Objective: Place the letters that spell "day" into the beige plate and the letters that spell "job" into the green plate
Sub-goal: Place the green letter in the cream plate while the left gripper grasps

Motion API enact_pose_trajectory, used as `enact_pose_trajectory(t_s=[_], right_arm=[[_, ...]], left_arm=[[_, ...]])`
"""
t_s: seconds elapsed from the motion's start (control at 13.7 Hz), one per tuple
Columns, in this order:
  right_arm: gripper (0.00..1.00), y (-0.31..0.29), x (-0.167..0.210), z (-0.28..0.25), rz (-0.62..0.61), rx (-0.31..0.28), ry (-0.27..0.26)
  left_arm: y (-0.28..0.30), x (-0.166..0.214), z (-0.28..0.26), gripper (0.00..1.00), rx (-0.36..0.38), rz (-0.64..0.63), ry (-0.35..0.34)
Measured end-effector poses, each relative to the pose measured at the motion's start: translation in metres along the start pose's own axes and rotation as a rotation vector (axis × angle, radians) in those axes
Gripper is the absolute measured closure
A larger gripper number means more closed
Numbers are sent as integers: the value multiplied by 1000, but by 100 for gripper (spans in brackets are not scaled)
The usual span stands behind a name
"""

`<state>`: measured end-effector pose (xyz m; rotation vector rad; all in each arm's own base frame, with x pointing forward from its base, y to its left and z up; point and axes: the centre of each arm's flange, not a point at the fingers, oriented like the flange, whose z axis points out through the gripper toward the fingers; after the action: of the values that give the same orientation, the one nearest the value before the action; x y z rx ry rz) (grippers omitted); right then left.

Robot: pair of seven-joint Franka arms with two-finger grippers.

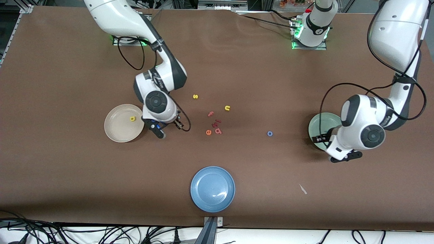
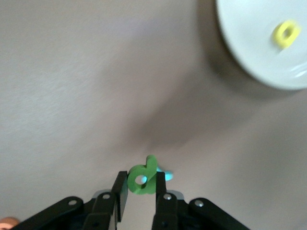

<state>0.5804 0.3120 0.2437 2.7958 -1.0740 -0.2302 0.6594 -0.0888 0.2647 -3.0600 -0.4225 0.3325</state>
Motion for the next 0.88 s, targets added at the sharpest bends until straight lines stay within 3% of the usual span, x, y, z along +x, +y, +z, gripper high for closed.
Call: enact_pose_trajectory(t_s=[0.07,0.44,0.66,0.88], right_arm=[[73,10,15,-1,-43,-29,-9],[73,77,108,7,-221,-131,-29],[73,117,145,20,-304,-161,-44],[73,144,162,49,-354,-149,-19]], left_arm=[[31,-14,-9,1,-19,-18,9],[132,-52,19,3,-76,-40,63],[139,-47,55,8,-90,-59,44],[136,-44,61,13,-90,-73,37]])
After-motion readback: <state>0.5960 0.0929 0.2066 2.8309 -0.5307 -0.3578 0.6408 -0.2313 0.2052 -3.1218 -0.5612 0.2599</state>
